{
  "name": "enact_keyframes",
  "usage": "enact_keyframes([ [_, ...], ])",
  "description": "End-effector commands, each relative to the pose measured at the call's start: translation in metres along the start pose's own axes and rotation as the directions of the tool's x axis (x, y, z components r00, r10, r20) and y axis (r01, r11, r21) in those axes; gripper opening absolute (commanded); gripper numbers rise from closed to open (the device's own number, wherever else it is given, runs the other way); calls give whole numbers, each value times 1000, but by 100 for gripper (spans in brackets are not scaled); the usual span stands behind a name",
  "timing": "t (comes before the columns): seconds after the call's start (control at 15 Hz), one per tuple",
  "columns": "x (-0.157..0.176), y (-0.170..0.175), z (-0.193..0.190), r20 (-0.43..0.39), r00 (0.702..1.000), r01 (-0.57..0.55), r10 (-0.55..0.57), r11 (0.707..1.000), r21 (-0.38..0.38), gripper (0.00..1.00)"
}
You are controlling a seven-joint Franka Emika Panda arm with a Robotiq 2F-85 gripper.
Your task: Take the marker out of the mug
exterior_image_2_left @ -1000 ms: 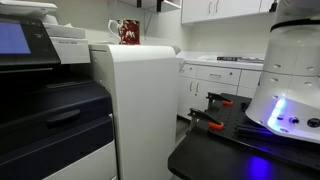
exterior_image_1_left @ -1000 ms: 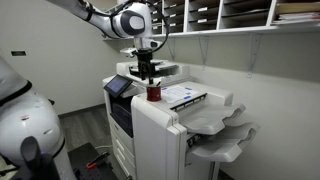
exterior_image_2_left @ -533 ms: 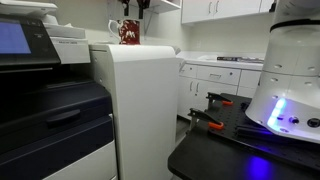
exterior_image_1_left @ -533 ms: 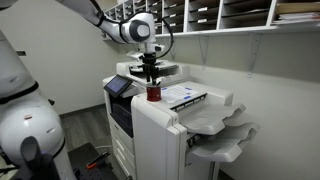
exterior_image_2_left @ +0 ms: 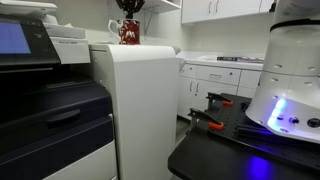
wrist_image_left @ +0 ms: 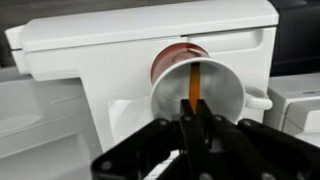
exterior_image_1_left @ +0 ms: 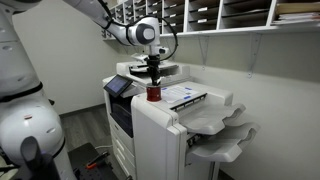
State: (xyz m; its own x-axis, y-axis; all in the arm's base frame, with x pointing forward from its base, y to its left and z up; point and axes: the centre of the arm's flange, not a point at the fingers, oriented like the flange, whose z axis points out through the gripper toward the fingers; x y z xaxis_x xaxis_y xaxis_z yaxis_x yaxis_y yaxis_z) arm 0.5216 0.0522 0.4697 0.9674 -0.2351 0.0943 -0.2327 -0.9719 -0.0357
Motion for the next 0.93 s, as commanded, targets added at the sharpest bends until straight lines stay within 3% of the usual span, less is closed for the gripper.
enact_keyframes([
  [0.0,13,-5,8,0,999,-41,41,999,-3,22],
  [0.33,19,-9,20,8,999,-51,51,999,-4,45],
  [0.47,19,-10,24,8,999,-44,44,999,-4,43],
  [0.53,19,-11,26,10,999,-43,43,999,-7,39],
  [0.6,18,-11,27,9,999,-38,38,999,-15,19],
  [0.67,17,-11,27,5,999,-36,37,999,-32,17],
  [0.87,4,-10,20,-28,1000,-16,14,997,-79,0],
])
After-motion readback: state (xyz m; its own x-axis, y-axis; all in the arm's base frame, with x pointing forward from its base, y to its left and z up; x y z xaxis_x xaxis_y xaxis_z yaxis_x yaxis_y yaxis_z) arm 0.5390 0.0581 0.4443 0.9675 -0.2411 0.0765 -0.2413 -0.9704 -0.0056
